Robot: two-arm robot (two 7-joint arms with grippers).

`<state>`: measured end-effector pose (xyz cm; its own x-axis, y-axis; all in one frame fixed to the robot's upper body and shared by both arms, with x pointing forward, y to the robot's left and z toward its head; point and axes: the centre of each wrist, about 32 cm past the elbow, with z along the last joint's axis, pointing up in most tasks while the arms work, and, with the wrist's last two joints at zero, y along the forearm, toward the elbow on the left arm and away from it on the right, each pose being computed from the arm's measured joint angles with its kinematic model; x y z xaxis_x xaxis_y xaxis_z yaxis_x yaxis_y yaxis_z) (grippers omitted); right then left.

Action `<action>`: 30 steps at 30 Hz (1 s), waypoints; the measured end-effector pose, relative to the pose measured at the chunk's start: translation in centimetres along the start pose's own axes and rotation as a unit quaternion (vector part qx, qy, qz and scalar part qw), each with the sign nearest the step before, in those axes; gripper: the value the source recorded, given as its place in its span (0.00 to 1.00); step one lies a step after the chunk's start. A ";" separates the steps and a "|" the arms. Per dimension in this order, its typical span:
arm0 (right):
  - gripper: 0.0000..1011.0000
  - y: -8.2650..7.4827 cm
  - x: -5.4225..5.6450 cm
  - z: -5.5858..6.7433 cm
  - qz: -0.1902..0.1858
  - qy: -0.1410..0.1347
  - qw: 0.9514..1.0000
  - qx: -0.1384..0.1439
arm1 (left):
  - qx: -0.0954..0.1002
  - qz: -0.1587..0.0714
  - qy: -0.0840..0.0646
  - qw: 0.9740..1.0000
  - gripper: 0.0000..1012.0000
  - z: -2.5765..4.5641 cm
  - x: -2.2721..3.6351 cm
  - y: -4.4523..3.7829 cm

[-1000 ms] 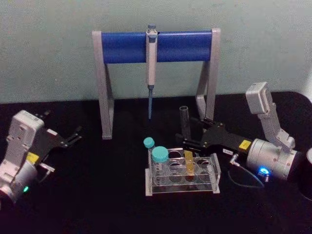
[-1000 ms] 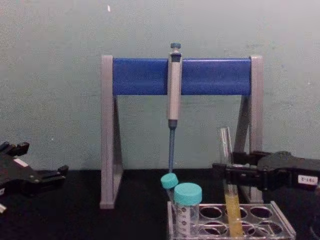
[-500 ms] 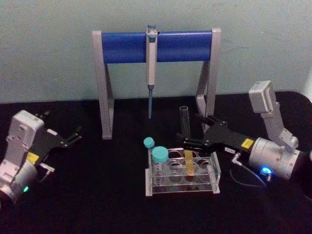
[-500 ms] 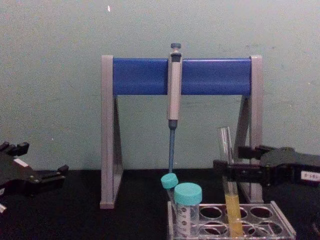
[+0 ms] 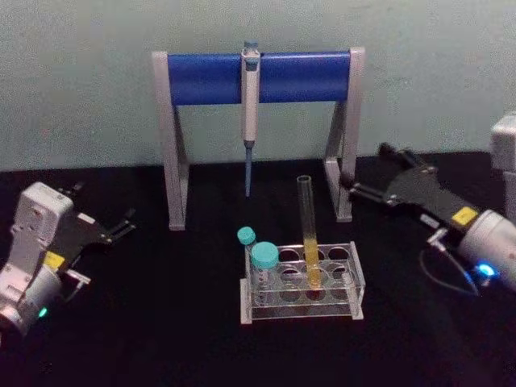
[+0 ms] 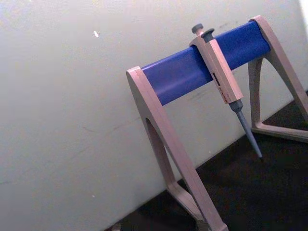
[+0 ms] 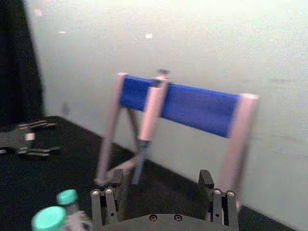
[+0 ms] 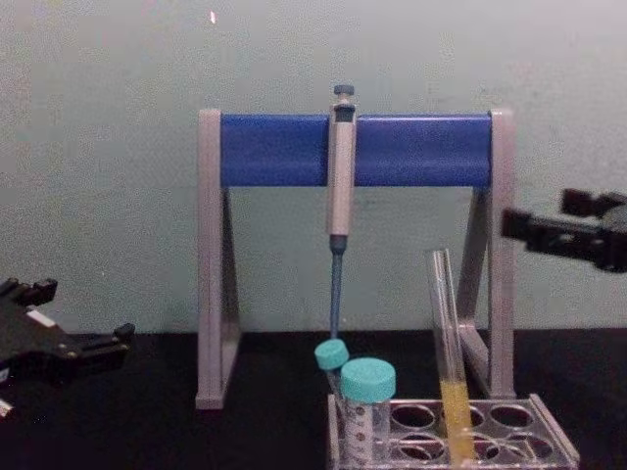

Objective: Pick up the test tube from the test tube rack, shake it, then place it back into the test tube rack.

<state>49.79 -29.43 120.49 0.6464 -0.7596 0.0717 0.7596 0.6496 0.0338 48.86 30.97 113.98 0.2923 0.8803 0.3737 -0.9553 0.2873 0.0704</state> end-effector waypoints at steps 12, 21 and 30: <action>0.99 -1.0 0.1 -0.8 -0.136 0.007 0.986 -0.100 | 0.000 0.000 0.000 1.000 0.99 0.00 0.00 0.00; 0.99 -0.5 -0.2 -2.2 -0.152 0.007 0.973 -0.172 | 0.000 0.000 0.000 1.000 0.99 0.00 0.00 0.00; 0.99 -0.5 -0.1 -2.3 -0.149 0.008 0.973 -0.176 | 0.000 0.000 0.000 1.000 0.99 0.00 0.00 0.00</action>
<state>49.53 -29.70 118.15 0.3927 -0.9147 0.0960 0.8893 0.3510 -0.2932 48.86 30.97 113.98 0.2923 0.8803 0.3738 -0.9552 0.2873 0.0703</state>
